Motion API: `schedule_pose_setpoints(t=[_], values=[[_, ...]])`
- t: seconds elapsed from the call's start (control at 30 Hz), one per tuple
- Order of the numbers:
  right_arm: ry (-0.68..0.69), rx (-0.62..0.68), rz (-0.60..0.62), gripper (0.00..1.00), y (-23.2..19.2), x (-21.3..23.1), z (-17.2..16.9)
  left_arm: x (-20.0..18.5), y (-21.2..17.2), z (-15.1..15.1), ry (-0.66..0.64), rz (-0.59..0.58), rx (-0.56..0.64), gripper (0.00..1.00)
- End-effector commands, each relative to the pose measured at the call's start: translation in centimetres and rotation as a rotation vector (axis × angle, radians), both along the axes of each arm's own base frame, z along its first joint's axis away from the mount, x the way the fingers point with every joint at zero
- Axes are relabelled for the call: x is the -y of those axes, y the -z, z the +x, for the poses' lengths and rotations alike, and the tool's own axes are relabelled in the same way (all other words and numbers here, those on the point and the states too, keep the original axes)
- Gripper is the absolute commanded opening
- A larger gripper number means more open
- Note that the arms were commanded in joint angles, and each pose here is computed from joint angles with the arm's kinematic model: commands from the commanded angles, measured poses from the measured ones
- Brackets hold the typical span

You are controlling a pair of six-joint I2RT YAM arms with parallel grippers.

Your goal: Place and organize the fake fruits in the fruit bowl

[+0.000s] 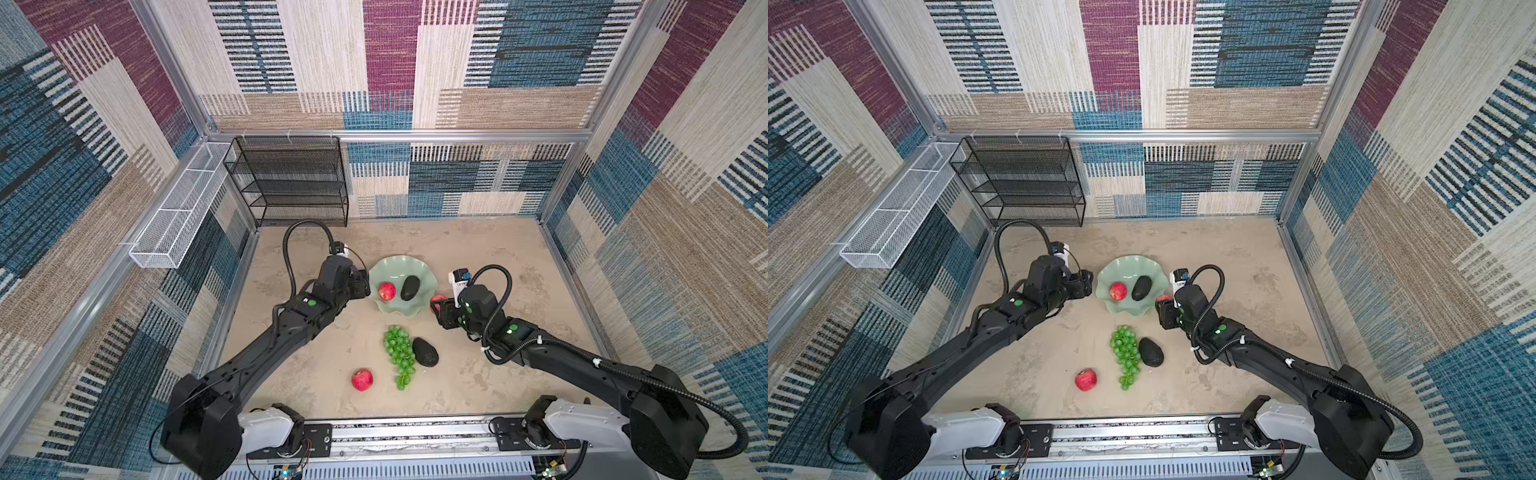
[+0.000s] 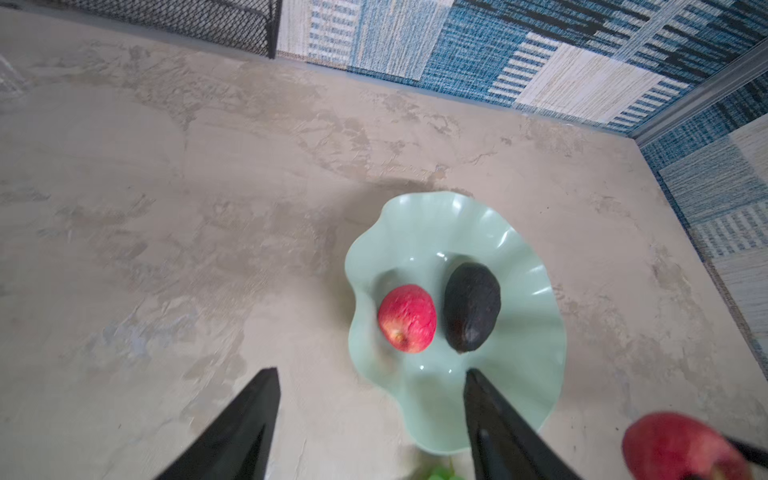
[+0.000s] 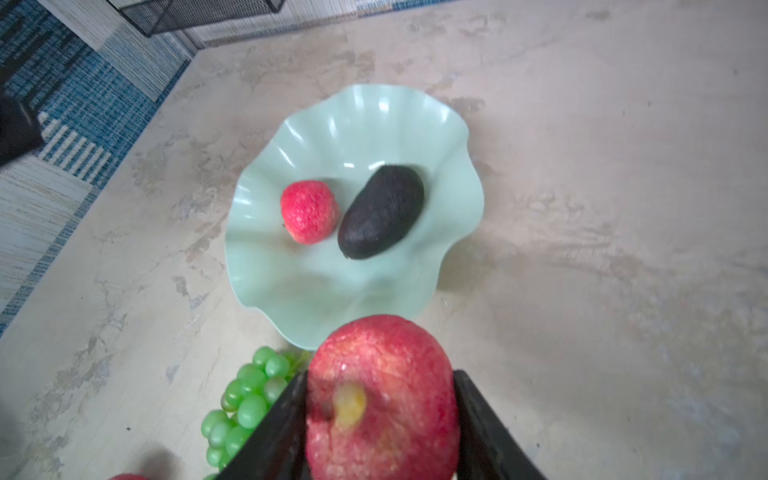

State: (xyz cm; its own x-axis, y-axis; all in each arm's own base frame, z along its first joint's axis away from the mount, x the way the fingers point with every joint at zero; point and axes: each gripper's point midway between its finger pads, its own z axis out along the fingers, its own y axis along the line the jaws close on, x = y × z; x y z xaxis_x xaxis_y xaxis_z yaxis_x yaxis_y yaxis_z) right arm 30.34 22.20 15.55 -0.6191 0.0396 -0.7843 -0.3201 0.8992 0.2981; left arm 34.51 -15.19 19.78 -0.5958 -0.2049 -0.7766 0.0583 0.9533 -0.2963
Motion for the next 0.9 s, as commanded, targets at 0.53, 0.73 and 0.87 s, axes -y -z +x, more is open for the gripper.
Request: schedule_pose_setpoints(t=[0.53, 0.73, 0.87], values=[[-0.135, 0.054, -0.11, 0.49, 5.3, -10.9, 15.3, -5.1, 4.3, -14.8, -0.047, -0.177, -0.297, 0.77], [-0.122, 0.01, -0.097, 0.58, 7.3, -10.6, 16.9, -2.7, 7.8, -16.7, 0.021, -0.212, -0.479, 0.76], [-0.105, 0.056, -0.066, 0.71, 4.5, -10.0, 17.4, -1.7, 8.1, -17.4, 0.067, -0.2, -0.504, 0.77]])
